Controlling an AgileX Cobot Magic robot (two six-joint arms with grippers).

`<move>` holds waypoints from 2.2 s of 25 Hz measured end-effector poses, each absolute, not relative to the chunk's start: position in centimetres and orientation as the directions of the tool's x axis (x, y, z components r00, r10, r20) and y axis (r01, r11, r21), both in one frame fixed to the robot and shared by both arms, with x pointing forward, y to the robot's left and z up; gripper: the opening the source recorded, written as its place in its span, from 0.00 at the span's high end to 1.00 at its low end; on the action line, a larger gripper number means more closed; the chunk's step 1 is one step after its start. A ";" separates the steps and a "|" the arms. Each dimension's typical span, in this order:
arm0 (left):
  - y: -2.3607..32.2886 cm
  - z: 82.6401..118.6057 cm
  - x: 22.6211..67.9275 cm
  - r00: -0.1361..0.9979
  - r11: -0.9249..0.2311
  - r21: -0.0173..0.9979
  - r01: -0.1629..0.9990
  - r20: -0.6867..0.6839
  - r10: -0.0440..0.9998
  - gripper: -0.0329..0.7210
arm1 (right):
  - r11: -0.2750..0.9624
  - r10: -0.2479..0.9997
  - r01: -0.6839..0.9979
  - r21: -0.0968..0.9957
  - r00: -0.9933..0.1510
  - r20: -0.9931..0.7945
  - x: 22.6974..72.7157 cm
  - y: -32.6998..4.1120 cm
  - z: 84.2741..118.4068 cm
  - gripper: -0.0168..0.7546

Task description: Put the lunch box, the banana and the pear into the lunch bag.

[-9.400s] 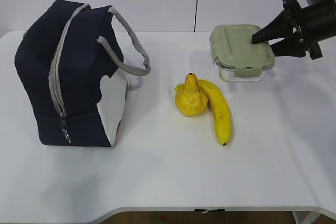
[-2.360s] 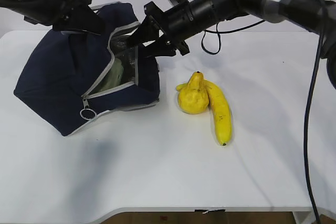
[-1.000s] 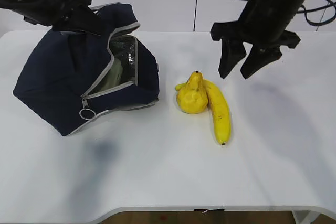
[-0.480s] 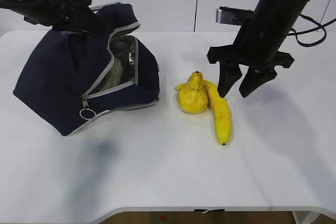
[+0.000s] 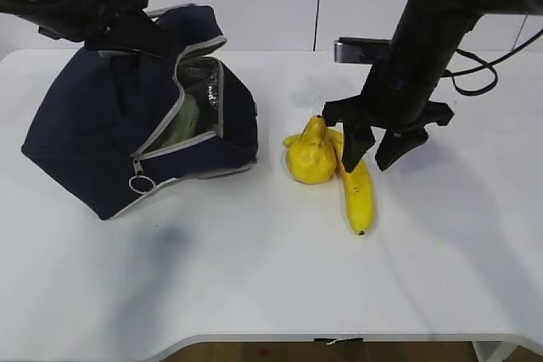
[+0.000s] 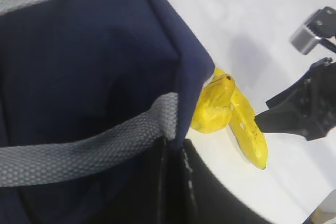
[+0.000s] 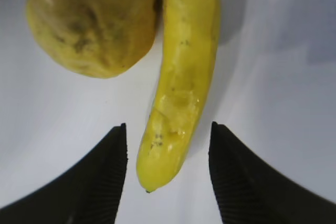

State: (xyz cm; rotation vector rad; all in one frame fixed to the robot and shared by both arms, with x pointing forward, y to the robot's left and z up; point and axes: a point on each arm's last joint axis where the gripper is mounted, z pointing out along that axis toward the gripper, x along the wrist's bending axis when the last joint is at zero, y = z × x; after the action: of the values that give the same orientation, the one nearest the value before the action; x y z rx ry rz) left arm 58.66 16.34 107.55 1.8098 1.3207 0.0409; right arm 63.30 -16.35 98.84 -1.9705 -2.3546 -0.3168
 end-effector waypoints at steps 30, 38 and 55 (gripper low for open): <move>16.4 107.5 58.7 0.438 -0.061 0.651 0.757 -0.435 0.787 0.96 | 0.153 0.974 0.981 0.121 -0.171 0.149 64.6 -16.2 95.4 0.45; 16.4 107.5 58.7 0.438 -0.061 0.651 0.757 -0.435 0.787 0.96 | 0.153 0.975 0.983 0.100 -0.167 0.148 64.7 -16.1 94.5 0.45; 16.4 107.5 58.7 0.438 -0.063 0.651 0.756 -0.433 0.788 0.96 | 0.159 0.975 0.984 0.080 -0.170 0.144 64.9 -16.1 94.9 0.61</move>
State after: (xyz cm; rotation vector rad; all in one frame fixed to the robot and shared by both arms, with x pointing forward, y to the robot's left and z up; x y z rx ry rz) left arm 58.66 16.36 107.53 1.8150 1.3194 0.0451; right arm 64.90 -16.10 94.86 -1.9851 -2.3466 -0.2392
